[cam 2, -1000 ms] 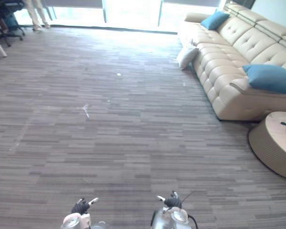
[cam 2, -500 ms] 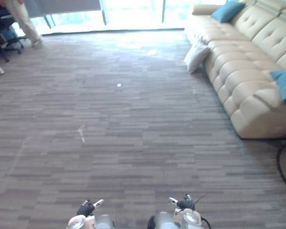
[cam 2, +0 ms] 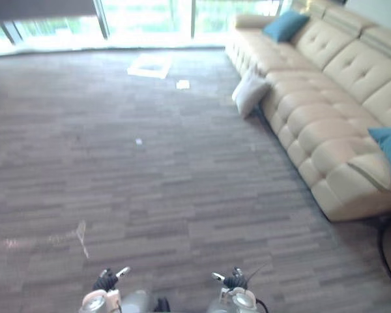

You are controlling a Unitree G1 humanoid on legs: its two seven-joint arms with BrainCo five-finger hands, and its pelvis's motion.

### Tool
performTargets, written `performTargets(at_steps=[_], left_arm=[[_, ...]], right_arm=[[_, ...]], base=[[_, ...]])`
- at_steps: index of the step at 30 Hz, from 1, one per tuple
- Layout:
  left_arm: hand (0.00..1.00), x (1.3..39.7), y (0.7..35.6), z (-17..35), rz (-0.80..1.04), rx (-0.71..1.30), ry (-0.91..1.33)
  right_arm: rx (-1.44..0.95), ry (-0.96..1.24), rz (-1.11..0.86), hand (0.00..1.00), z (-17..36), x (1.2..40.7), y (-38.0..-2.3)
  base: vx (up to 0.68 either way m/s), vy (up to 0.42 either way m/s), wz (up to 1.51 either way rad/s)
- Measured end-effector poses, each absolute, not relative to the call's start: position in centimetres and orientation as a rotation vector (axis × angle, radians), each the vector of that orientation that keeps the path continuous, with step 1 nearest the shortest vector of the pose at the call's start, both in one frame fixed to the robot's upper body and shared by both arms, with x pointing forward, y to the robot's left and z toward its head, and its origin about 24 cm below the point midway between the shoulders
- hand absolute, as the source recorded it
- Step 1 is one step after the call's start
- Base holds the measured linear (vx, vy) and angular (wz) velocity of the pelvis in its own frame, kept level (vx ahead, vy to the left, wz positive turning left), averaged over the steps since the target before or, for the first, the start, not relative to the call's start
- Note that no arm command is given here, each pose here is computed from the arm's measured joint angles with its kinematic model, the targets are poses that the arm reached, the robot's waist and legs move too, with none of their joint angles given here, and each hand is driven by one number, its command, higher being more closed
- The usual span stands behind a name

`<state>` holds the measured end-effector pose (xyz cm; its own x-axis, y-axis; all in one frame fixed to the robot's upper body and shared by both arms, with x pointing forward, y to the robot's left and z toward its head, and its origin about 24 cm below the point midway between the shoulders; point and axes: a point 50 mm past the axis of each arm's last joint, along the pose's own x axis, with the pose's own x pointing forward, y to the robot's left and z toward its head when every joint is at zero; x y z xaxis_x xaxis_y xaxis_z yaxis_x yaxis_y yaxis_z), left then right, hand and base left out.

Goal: Pick up cushions and gather them together orderly.

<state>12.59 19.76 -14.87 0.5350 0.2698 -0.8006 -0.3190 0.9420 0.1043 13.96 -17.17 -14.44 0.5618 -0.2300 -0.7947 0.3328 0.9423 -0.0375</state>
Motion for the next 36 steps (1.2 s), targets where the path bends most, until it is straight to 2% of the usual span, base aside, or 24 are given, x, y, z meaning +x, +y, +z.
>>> performTargets(at_steps=[5, 9, 13, 21, 24, 28, 36], left_arm=[[0.0, 12.4, 19.3, -15.2, 0.313, -0.039, 0.972], [0.0, 12.4, 17.0, -15.5, 0.252, -0.077, 0.992], [0.0, 12.6, 16.3, -15.5, 0.267, -0.12, 0.985], [0.0, 13.8, 19.3, -14.3, 0.367, -0.112, 0.881], [0.0, 13.1, 19.3, -14.4, 0.415, -0.16, 0.872], [0.0, 13.2, 20.8, -14.1, 0.444, -0.136, 0.864], [0.0, 11.6, 19.8, -15.4, 0.367, -0.067, 0.988]], right_arm=[[0.105, 0.876, -0.367, 0.0, -13.9, 14.4, -18.8], [0.076, 0.861, -0.406, 0.0, -13.6, 14.3, -20.8], [0.05, 0.872, -0.404, 0.0, -13.5, 14.5, -21.6], [0.105, 0.945, -0.371, 0.0, -14.5, 13.6, -18.8], [0.09, 0.983, -0.37, 0.0, -15.0, 12.9, -18.9], [0.139, 0.997, -0.324, 0.0, -15.2, 13.0, -16.2], [0.093, 0.896, -0.329, 0.0, -14.2, 14.4, -17.8]], base=[[0.62, -0.021, 0.4], [0.8, -0.181, 0.62], [0.8, -0.206, 0.09], [0.72, -0.019, -0.35], [0.77, 0.301, -0.63], [0.74, 0.377, -0.49], [0.63, 0.176, -0.09]])
